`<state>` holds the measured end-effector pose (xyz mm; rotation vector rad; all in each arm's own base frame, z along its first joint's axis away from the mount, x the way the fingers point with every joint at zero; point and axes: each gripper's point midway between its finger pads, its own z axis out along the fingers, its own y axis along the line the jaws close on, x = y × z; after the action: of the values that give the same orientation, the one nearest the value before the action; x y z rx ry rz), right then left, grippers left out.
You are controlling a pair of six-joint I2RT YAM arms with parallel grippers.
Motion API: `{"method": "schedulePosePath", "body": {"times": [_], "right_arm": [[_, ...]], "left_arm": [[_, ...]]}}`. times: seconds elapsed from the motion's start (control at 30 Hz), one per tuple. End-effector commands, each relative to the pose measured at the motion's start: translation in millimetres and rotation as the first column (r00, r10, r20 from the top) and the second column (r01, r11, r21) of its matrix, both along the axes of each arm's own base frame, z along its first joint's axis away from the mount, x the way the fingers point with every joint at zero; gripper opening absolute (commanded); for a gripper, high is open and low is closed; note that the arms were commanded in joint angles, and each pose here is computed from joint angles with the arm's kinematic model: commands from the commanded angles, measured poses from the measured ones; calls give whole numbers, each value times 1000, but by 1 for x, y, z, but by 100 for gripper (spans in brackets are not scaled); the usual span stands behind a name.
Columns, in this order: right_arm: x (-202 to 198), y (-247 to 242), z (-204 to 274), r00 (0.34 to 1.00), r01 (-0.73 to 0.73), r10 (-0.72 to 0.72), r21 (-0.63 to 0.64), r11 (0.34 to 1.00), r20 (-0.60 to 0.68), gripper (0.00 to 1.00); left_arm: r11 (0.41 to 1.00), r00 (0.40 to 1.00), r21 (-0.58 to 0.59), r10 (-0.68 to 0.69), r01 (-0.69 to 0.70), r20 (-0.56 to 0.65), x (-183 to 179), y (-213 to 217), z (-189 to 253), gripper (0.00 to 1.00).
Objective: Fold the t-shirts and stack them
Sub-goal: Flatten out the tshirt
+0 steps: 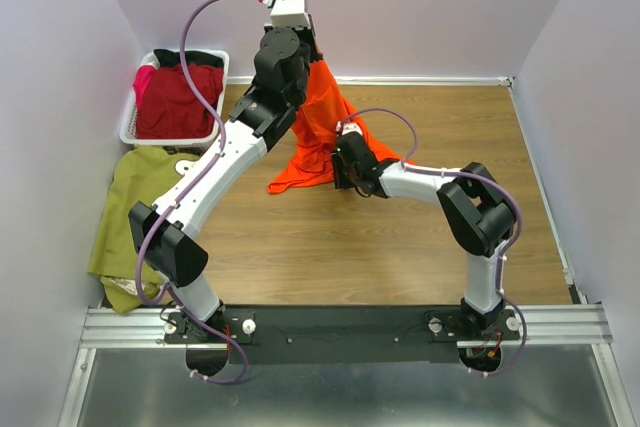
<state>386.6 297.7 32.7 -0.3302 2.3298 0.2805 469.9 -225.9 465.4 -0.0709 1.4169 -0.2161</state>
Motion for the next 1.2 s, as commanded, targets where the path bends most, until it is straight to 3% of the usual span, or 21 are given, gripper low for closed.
{"method": "schedulePosePath", "body": {"times": [0.0,0.3,0.7,0.77,0.8,0.87,1.03,1.17], "right_arm": [[28,4,10,995,73,-72,-13,997,75,45],[61,15,16,985,99,-92,-45,994,146,50],[43,14,-46,999,40,-38,-103,994,24,53],[37,5,-50,999,52,-51,-129,990,12,46],[34,0,-51,998,62,-62,-140,988,6,26],[27,-15,-46,995,99,-99,-177,979,13,4],[-10,-71,-45,981,188,-194,-292,938,11,1],[-30,-91,-17,972,230,-233,-282,931,23,1]], "left_arm": [[998,996,-16,68,-68,57,-8,17,29,0],[996,993,-20,92,-91,68,-18,27,39,0],[993,992,-6,115,-114,51,-15,32,33,0],[992,991,-7,124,-123,51,-14,35,33,0],[991,990,-5,134,-134,47,-13,37,31,0],[987,986,-1,160,-161,44,-11,44,31,0],[971,970,2,239,-239,35,-3,65,30,0],[954,954,8,299,-299,20,4,79,28,0]]}}
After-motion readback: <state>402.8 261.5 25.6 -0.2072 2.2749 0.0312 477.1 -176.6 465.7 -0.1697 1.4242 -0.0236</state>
